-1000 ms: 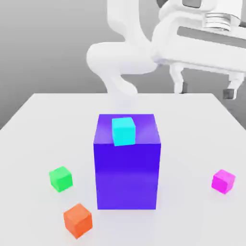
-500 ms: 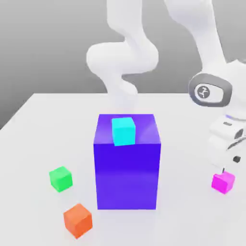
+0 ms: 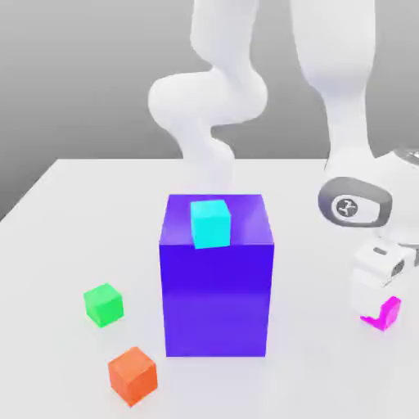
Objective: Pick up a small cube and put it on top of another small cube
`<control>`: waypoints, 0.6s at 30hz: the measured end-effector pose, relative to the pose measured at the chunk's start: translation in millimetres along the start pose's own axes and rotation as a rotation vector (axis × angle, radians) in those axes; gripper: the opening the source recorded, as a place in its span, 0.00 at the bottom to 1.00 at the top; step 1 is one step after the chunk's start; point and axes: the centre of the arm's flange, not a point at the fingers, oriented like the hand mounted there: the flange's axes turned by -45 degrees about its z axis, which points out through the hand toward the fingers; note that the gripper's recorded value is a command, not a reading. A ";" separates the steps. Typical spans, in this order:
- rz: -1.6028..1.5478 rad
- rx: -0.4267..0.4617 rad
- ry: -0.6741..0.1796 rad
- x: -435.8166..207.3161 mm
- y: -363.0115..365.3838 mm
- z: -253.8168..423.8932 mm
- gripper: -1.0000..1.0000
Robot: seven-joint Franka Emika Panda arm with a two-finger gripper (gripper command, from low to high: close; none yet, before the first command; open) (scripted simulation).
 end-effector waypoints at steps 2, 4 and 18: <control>0.002 0.002 0.003 1.6 -0.3 -14.4 0.00; 0.002 0.003 0.004 2.1 -0.4 -29.3 0.00; 0.050 -0.055 0.104 27.8 141.7 -111.3 0.00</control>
